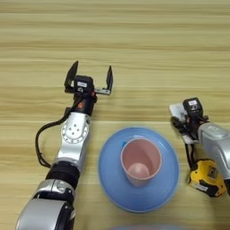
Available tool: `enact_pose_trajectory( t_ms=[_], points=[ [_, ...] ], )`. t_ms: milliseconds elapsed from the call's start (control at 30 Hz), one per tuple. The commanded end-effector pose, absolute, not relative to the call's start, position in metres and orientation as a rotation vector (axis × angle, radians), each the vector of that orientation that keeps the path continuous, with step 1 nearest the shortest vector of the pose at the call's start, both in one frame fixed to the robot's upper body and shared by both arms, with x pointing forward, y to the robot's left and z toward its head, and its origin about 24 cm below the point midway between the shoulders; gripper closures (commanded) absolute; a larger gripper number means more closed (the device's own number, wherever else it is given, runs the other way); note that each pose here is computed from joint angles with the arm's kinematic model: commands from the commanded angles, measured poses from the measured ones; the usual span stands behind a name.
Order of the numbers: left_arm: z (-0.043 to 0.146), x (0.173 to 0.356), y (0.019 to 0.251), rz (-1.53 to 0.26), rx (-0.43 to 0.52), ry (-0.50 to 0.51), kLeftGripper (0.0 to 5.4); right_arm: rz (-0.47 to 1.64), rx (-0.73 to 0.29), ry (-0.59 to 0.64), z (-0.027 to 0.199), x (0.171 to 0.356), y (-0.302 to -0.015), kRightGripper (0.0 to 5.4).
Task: Move the objects on the table
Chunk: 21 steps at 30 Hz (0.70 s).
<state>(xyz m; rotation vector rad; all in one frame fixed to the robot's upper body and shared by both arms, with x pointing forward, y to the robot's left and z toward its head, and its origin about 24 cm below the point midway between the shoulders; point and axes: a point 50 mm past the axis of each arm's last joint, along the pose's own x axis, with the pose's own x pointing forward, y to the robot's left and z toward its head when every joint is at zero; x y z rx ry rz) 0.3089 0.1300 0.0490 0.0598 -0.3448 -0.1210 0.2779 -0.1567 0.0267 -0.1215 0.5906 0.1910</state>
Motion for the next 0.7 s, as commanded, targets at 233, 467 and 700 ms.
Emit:
enact_pose_trajectory(
  t_ms=[233, 467, 700],
  points=[
    [0.053, 0.312, 0.129, -0.12, 0.061, -0.357, 0.0, 0.148, -0.101, 0.522, 0.05, 0.286, -0.171, 2.5],
    [0.053, 0.312, 0.128, -0.12, 0.061, -0.356, 0.0, 0.093, -0.083, 0.467, 0.068, 0.293, -0.189, 2.5],
    [0.053, 0.312, 0.128, -0.12, 0.06, -0.357, 0.0, 0.009, -0.092, 0.505, 0.058, 0.295, -0.214, 2.5]
  ],
)
